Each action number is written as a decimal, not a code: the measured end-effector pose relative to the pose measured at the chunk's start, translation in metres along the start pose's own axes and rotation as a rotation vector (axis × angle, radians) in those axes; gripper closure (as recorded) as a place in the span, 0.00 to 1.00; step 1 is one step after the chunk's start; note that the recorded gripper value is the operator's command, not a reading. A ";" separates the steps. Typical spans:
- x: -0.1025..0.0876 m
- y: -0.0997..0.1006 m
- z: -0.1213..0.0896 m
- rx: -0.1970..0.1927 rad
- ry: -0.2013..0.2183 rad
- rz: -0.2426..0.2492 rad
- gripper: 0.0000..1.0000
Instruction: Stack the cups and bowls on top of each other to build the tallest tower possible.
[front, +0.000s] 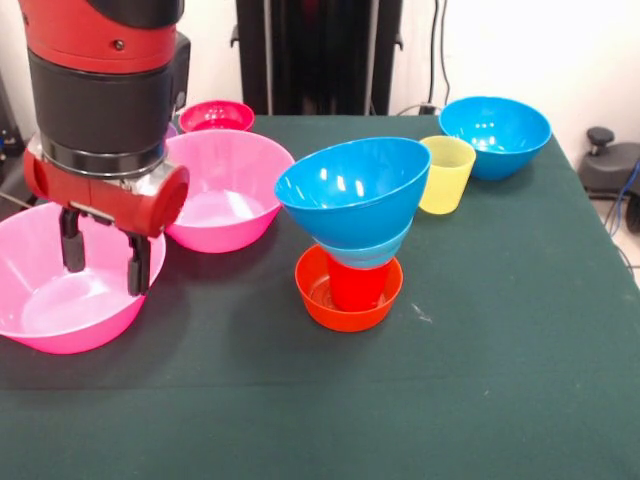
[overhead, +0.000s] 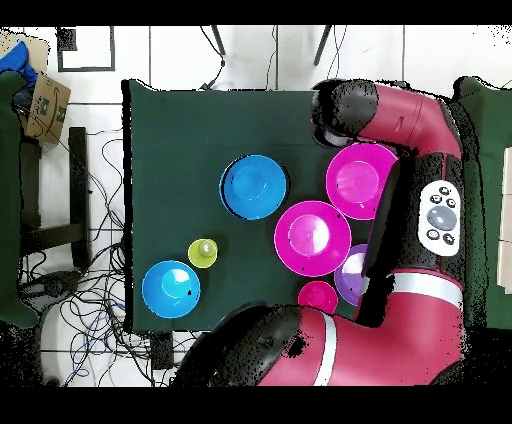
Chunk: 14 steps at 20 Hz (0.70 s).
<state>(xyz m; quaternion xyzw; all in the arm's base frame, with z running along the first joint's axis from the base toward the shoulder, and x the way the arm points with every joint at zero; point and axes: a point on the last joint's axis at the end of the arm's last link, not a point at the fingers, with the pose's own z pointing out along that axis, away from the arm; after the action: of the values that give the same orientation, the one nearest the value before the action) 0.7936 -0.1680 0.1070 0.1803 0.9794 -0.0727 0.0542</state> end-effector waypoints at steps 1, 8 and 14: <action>0.000 0.002 0.003 -0.006 -0.014 -0.002 0.00; 0.002 0.020 0.013 -0.042 -0.060 -0.016 0.00; 0.006 0.027 0.020 -0.052 -0.055 -0.024 0.00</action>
<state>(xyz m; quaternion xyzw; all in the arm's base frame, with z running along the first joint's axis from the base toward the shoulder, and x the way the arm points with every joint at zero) 0.7990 -0.1441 0.0831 0.1651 0.9812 -0.0526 0.0850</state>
